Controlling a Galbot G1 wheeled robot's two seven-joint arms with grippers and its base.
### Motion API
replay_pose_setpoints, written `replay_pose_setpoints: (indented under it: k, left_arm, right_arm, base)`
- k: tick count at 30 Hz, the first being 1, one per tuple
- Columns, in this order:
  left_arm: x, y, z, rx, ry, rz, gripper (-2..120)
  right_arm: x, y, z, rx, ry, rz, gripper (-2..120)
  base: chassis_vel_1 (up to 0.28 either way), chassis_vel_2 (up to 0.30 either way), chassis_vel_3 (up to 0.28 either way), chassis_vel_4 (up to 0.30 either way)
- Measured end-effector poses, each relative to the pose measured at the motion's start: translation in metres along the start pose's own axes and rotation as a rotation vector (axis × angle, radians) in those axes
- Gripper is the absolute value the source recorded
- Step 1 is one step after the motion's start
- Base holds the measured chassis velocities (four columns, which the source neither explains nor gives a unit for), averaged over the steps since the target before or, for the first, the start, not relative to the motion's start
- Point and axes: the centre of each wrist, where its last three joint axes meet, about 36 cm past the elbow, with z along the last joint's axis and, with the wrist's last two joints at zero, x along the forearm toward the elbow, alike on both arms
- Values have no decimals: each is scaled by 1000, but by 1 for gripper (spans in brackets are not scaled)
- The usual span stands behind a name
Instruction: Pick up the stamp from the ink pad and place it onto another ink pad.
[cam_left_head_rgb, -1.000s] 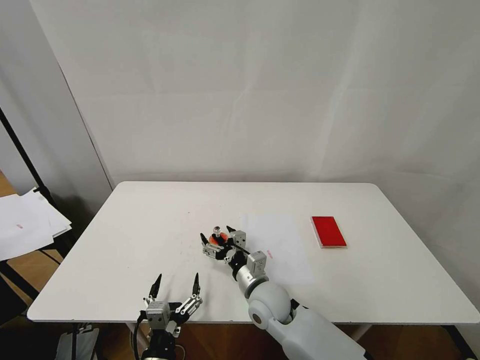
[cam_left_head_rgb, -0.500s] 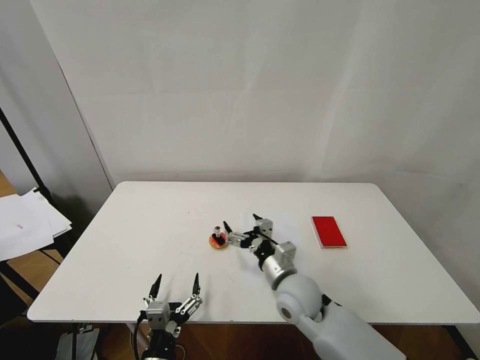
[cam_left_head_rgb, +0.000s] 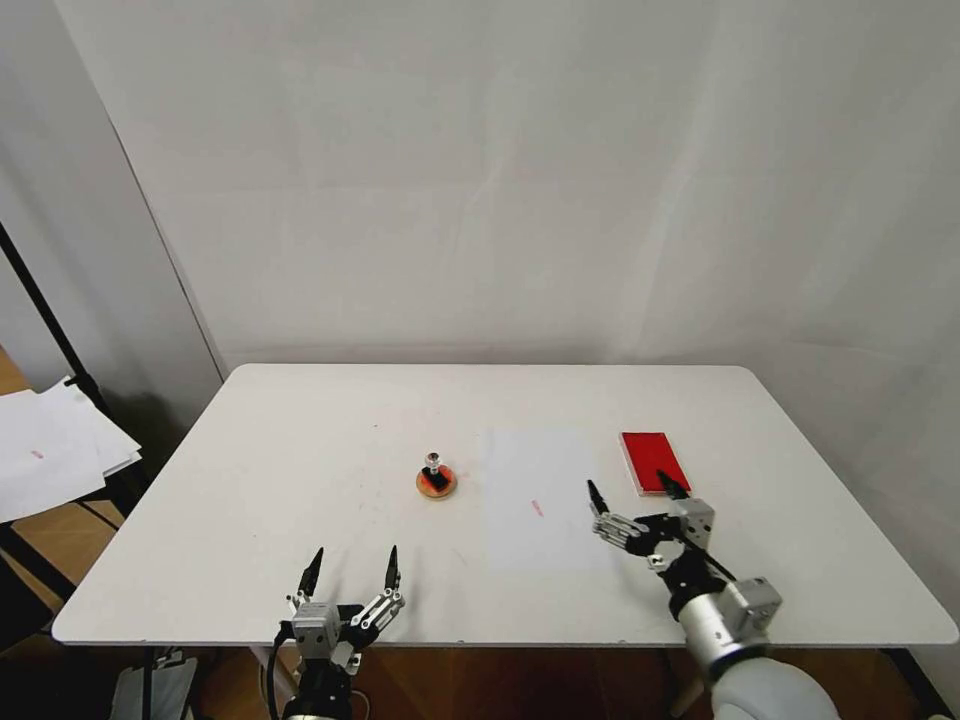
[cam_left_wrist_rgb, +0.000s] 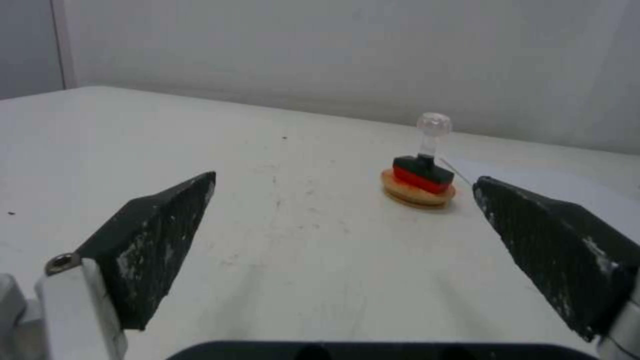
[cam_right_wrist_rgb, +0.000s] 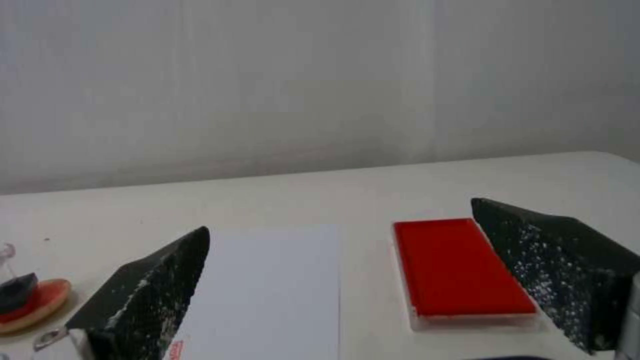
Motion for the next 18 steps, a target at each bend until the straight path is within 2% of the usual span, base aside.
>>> replay_pose_setpoints:
  k: [3,8,14,18]
  left_arm:
    - [0,0,0,0,0,0,102]
    - [0,0,0,0,0,0,102]
    - [0,0,0,0,0,0,102]
    - [0,0,0,0,0,0,102]
  right_arm:
    - [25,11,6,32,0,40,100]
    - [65,31,25,7,42,96,100]
    - [85,44,33,-10,49,119,100]
    - [87,54,37,-8,12,154,100]
  base:
    - [0,0,0,0]
    - [0,0,0,0]
    - [0,0,0,0]
    - [0,0,0,0]
